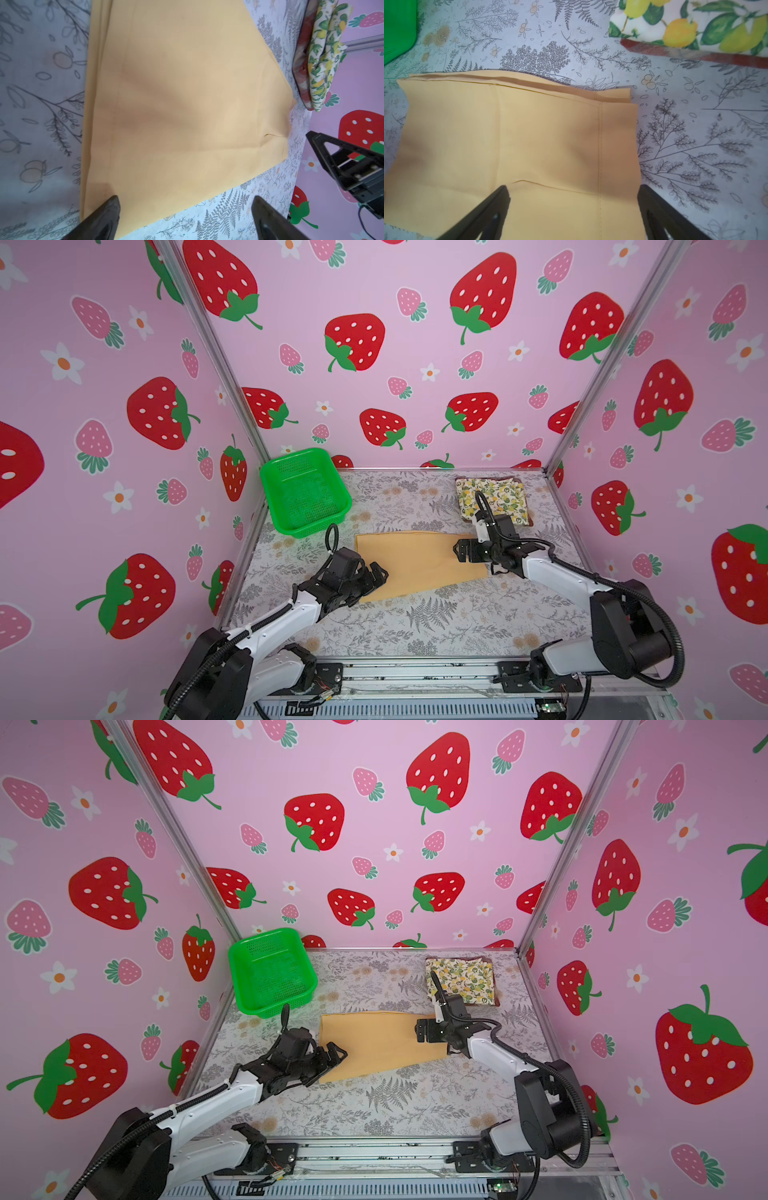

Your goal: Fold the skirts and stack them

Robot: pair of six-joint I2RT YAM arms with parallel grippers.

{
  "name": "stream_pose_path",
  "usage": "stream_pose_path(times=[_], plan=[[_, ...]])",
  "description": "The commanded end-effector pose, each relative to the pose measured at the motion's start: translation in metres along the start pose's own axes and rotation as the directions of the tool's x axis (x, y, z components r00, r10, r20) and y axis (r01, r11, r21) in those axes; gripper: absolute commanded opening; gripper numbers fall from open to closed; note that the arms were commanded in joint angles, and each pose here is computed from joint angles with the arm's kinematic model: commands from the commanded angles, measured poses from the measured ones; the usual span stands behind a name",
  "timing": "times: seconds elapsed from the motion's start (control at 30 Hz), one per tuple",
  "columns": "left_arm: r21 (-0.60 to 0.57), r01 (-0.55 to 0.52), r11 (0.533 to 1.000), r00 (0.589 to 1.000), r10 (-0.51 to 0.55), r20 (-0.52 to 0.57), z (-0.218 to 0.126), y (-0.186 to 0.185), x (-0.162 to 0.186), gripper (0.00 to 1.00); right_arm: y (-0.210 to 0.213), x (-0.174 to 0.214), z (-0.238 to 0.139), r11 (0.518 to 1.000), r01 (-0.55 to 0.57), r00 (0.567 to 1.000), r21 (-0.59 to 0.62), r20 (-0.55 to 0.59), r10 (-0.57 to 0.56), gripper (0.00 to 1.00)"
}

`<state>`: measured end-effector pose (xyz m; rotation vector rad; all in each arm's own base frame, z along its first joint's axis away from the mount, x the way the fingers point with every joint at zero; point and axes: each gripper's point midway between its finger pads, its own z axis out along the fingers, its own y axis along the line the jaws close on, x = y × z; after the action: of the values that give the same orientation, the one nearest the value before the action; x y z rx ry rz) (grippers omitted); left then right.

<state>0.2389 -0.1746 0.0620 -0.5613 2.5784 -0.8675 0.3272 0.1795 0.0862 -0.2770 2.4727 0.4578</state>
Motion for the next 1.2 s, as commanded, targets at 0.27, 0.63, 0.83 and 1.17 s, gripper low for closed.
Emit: stream_pose_path(times=[0.27, 0.63, 0.83, 1.17], plan=[[-0.043, 0.033, 0.999, 0.999, -0.033, 0.007, -0.007, 0.030, 0.015, 1.00, -0.036, 0.001, 0.014, 0.998, -0.029, 0.998, 0.052, -0.046, 0.032, 1.00], [-0.092, 0.035, 0.995, 0.999, -0.037, -0.019, 0.005, 0.039, 0.016, 1.00, -0.042, 0.016, 0.032, 0.998, -0.043, 0.994, 0.036, -0.102, 0.046, 1.00], [-0.125, -0.021, 0.992, 0.999, 0.027, 0.047, -0.024, 0.026, -0.001, 1.00, -0.043, 0.015, 0.029, 0.998, -0.064, 0.995, 0.007, -0.082, 0.065, 0.99], [0.026, -0.116, 0.993, 0.992, 0.115, 0.042, -0.028, -0.043, -0.021, 1.00, -0.049, 0.003, 0.019, 0.995, -0.098, 0.994, -0.027, -0.046, 0.097, 1.00]])
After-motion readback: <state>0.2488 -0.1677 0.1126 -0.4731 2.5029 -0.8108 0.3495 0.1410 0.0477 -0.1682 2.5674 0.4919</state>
